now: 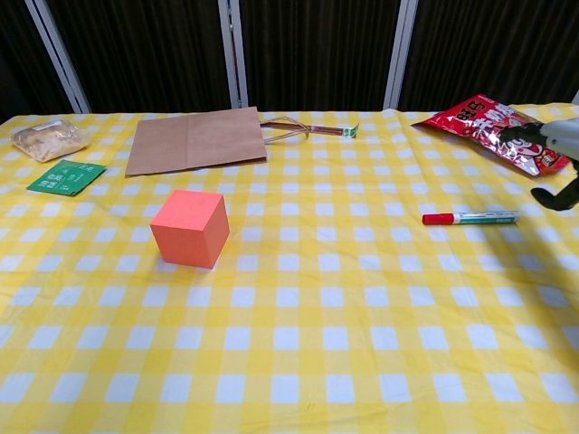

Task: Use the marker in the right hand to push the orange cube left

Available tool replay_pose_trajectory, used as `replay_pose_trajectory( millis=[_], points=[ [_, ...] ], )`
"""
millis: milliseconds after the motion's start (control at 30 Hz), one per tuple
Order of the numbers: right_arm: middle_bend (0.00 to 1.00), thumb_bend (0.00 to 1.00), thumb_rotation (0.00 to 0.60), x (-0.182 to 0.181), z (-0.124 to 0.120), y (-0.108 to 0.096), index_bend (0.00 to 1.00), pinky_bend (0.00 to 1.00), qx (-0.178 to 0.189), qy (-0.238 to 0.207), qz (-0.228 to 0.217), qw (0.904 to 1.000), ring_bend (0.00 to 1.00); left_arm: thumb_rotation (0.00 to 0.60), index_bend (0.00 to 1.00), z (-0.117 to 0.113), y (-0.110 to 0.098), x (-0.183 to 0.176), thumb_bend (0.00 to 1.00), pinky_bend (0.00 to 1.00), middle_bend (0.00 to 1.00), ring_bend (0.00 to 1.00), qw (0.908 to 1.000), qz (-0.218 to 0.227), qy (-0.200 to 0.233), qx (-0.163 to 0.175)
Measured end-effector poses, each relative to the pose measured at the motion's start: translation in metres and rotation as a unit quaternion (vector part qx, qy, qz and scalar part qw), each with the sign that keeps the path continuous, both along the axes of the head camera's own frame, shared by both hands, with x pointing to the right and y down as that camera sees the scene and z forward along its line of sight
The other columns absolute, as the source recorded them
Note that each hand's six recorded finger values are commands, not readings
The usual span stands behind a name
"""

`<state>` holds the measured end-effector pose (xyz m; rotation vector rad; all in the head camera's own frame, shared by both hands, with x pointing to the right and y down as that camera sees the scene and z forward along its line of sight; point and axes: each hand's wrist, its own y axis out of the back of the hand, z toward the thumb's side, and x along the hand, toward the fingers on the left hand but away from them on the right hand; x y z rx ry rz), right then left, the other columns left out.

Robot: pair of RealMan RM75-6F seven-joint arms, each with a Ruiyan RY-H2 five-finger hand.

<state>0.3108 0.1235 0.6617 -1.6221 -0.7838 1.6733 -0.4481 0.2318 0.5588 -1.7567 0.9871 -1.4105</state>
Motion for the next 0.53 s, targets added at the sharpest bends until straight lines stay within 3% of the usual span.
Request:
replay_pose_trajectory(
  millis=[167,367,533],
  points=[
    [0.0,0.42,0.6,0.026,-0.034,0.027,0.0,0.0,0.031,-0.029,0.01,0.9991,0.0,0.6,0.0,-0.001,0.001,-0.004,0.0,0.0,0.0,0.0,0.9999,-0.006,-0.012,0.01],
    [0.0,0.32,0.6,0.058,-0.062,0.075,0.0,0.0,0.036,-0.052,0.024,0.9977,0.0,0.6,0.0,-0.004,0.002,-0.005,0.0,0.0,0.0,0.0,0.9992,-0.01,-0.025,0.031],
    [0.0,0.3,0.6,0.08,-0.076,0.099,0.0,0.0,0.045,-0.055,0.038,0.9967,0.0,0.6,0.0,-0.002,0.002,-0.003,0.0,0.0,0.0,0.0,0.9986,-0.005,-0.035,0.04]
  ],
)
